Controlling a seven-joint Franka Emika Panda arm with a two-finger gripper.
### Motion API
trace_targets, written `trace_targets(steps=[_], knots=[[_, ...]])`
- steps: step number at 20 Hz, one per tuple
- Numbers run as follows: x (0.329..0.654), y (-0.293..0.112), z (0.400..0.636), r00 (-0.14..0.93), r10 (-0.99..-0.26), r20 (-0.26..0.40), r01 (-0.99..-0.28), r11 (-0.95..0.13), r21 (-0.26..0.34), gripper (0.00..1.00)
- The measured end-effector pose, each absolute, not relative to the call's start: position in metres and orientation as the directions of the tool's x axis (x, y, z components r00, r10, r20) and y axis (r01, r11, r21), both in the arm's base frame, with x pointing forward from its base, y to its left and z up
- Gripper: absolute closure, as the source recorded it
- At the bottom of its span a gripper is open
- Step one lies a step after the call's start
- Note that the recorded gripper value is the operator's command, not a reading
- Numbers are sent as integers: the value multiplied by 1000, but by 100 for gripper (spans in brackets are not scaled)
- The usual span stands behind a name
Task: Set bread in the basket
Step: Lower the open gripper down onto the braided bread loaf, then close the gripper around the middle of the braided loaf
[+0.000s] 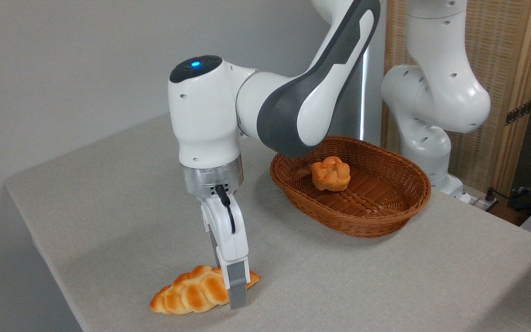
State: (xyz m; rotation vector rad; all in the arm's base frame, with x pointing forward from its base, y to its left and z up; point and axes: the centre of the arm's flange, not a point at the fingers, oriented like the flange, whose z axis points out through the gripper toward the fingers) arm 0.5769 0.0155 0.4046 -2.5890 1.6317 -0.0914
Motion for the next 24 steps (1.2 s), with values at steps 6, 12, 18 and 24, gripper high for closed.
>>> trace_targets(steps=[6, 12, 18, 24], knots=[[580, 12, 405, 424, -905, 19, -897, -423, -124, 0], [586, -11, 408, 384, -922, 46, -906, -386, -174, 0], [593, -23, 401, 366, -928, 66, -906, -372, -204, 0], [596, -23, 395, 365, -928, 69, -904, -371, -212, 7]])
